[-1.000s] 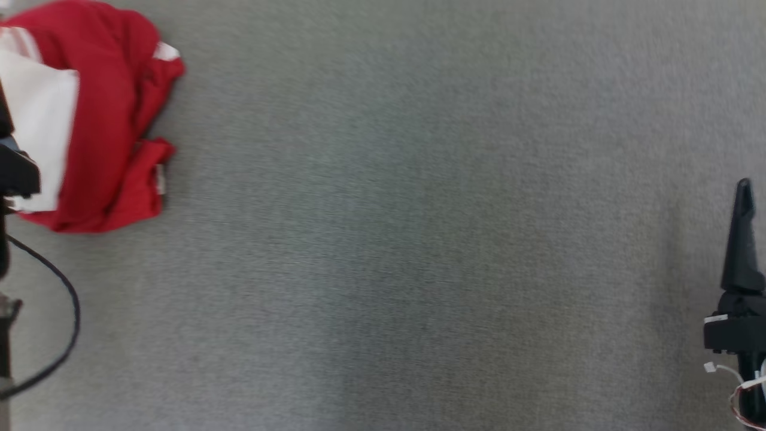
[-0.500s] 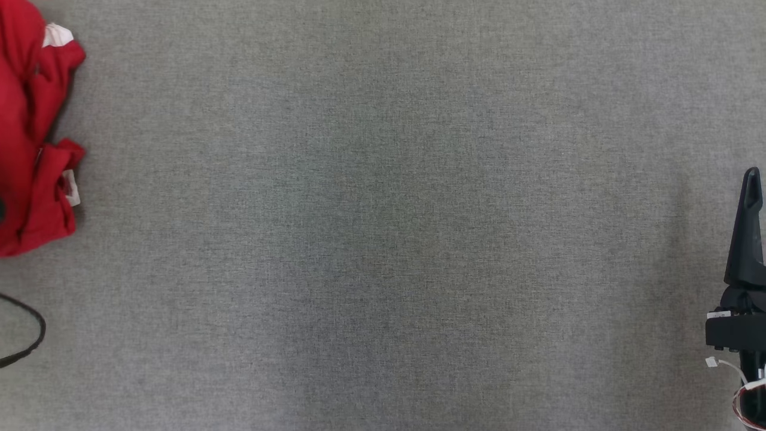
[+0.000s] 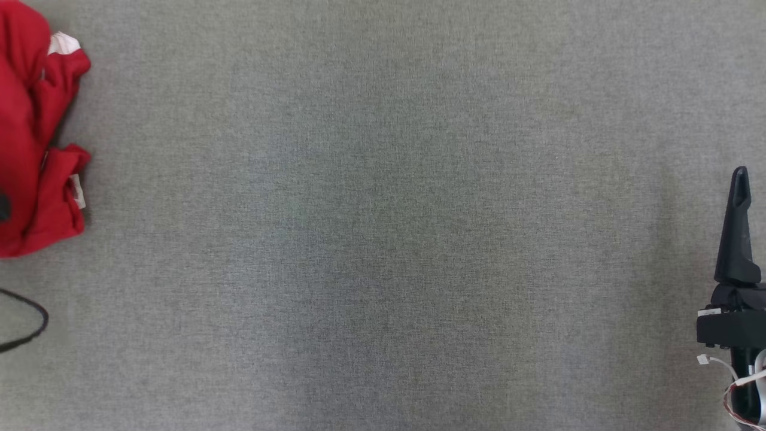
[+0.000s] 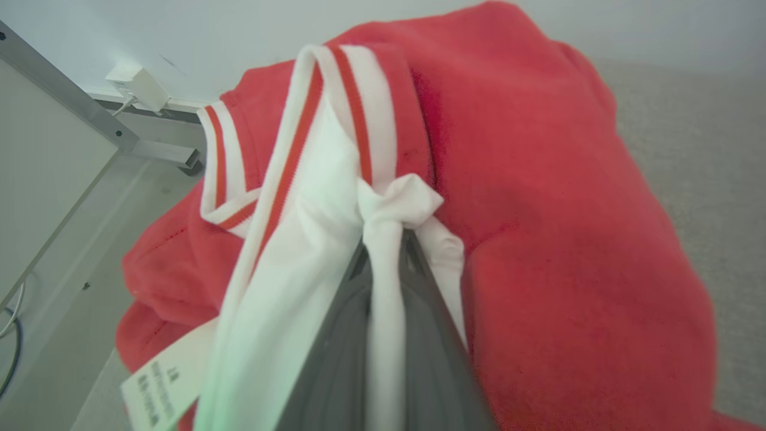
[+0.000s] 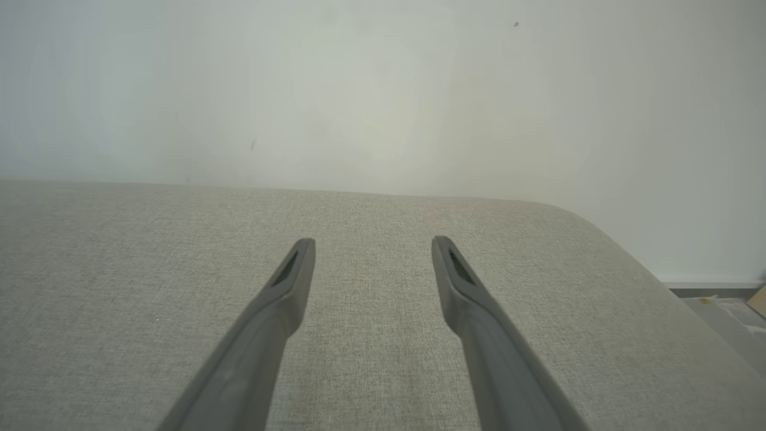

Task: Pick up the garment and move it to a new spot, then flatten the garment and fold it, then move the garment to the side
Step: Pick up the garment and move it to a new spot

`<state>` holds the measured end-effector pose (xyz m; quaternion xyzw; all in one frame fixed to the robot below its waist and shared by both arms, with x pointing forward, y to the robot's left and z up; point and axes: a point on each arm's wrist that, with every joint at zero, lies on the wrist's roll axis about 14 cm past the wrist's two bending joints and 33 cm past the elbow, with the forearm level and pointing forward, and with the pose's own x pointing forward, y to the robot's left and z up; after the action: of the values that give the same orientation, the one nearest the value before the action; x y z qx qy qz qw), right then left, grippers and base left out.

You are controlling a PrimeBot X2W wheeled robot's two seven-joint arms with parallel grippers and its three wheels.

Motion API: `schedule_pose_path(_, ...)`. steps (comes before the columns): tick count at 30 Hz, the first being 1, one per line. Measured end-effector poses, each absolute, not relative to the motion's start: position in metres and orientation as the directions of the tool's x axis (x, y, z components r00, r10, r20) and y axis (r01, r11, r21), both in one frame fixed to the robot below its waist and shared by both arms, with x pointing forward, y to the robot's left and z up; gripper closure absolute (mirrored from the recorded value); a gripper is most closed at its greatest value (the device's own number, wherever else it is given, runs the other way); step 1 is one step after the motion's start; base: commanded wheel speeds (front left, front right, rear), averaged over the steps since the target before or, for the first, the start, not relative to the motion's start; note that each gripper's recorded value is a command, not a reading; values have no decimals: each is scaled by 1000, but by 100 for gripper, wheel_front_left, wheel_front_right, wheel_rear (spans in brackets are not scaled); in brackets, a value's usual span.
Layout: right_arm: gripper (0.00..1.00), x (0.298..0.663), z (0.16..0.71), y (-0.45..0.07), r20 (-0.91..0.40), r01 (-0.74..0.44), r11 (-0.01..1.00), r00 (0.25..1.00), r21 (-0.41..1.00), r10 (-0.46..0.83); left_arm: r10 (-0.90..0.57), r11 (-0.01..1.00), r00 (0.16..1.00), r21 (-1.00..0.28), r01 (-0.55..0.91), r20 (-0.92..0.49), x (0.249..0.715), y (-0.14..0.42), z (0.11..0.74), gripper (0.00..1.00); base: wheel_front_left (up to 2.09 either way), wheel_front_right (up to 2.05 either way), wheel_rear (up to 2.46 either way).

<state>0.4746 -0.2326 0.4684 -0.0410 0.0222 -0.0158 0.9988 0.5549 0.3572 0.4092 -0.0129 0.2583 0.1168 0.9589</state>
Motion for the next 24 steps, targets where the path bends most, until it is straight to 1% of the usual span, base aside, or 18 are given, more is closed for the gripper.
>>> schedule_pose_path(2,0,475,472,-230,-28,24,997,999,-74,-26,223,972,876,34,-231,-427,563,358,428,100,0,0,0)
schedule_pose_path(5,0,473,479,-226,-1,17,998,1000,-60,-17,234,972,932,34,-234,-275,576,361,469,100,0,0,0)
schedule_pose_path(10,0,467,488,-221,30,14,999,999,-32,-13,217,975,975,60,-213,-58,585,359,538,100,0,0,0)
schedule_pose_path(11,0,463,492,-220,42,15,1000,999,-21,-14,196,978,980,70,-197,22,588,353,569,100,0,0,0)
schedule_pose_path(14,0,455,496,-218,54,18,1000,998,4,-18,148,983,978,83,-161,144,593,338,622,100,0,0,0)
schedule_pose_path(17,0,448,502,-218,75,24,999,997,26,-26,69,989,966,107,-98,248,597,310,671,100,0,0,0)
schedule_pose_path(20,0,439,505,-222,88,43,998,995,43,-46,-30,992,940,129,-15,340,600,269,718,100,0,0,0)
schedule_pose_path(24,0,426,506,-234,91,80,995,992,61,-86,-178,979,892,169,116,416,602,201,762,100,0,0,0)
